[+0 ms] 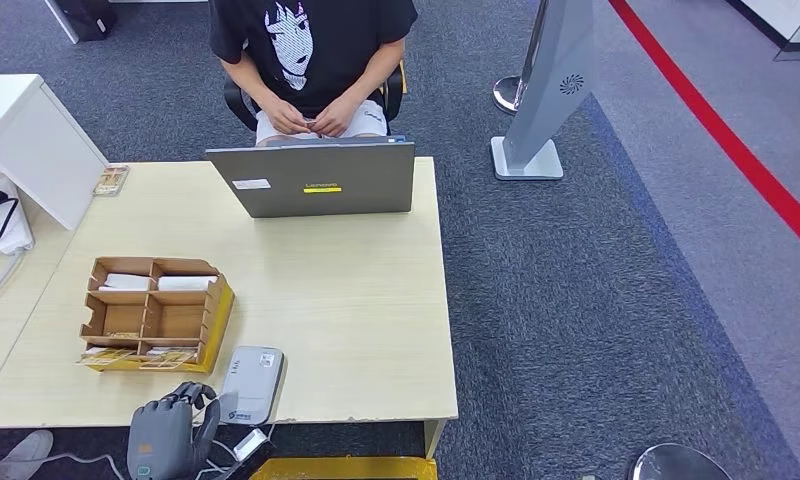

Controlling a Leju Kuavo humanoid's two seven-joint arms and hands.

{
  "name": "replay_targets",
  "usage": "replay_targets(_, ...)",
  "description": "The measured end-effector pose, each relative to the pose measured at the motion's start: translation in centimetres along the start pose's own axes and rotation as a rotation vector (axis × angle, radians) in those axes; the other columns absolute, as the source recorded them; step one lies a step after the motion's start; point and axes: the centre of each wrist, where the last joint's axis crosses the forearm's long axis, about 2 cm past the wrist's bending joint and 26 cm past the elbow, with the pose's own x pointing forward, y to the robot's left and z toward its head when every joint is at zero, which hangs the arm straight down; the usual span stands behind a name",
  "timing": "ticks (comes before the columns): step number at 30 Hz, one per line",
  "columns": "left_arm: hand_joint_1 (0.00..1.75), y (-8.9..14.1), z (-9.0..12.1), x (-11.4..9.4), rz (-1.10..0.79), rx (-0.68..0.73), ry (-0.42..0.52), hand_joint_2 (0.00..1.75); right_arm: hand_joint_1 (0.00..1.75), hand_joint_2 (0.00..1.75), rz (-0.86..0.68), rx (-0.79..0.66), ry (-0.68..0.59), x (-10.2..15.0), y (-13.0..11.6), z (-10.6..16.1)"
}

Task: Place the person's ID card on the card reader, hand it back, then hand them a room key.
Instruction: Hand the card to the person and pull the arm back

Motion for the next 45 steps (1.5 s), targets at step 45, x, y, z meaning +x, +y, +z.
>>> replay_targets(45,1.75,13.0,-23.8,-3.5,-0.225,0.295,-0.157,1.75,0.0,1.75,0.016,0.083,0.012,0.9,2.5,-0.9)
